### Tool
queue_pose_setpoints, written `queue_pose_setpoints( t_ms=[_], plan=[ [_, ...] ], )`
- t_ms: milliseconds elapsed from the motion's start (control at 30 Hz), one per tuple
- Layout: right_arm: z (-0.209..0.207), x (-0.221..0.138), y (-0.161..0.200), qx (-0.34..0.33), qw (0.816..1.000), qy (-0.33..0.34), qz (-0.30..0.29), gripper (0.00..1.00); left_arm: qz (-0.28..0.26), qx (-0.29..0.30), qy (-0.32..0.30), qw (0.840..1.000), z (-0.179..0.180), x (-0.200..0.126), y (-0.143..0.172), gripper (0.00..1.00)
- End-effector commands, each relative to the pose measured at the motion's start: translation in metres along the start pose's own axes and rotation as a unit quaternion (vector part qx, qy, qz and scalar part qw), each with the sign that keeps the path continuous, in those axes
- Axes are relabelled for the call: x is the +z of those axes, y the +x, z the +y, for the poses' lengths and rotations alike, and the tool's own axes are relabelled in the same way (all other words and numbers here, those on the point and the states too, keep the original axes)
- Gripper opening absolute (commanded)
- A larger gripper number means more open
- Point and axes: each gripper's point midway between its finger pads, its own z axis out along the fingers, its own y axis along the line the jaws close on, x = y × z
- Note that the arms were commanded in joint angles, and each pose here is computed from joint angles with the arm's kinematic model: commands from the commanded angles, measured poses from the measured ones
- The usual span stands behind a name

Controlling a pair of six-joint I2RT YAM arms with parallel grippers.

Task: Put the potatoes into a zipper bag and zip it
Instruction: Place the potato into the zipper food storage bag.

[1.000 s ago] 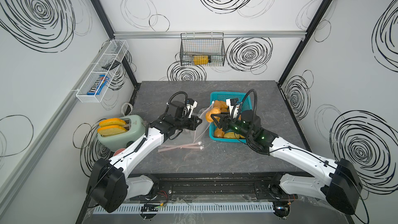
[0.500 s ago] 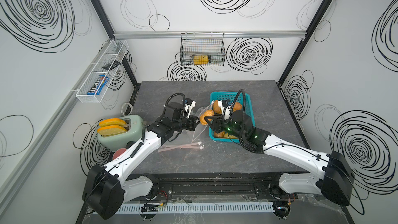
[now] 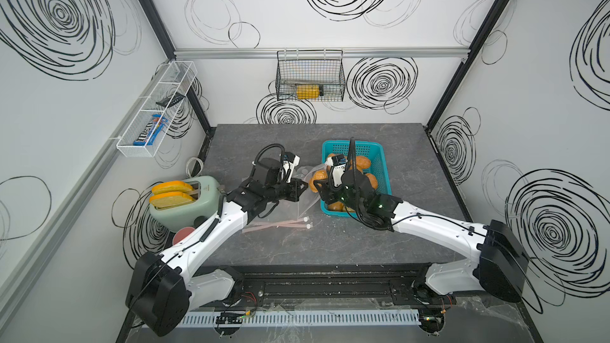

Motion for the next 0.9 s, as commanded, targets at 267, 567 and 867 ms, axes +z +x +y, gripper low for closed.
queue_pose_setpoints(
  t_ms=[267, 567, 867],
  plan=[
    [0.022, 0.011, -0.004, -0.017, 0.999, -0.042, 0.01, 0.45, -0.026, 0.012, 0.004, 1.0, -0.006, -0.008, -0.011, 0.0],
    [0.019, 0.006, -0.009, -0.023, 0.999, -0.035, 0.007, 0.65, -0.028, 0.012, -0.001, 1.0, -0.005, -0.009, -0.012, 0.0],
    [0.017, -0.014, -0.024, -0.032, 0.999, -0.038, -0.014, 0.72, -0.029, 0.024, -0.014, 0.999, -0.001, -0.01, -0.013, 0.0]
  ],
)
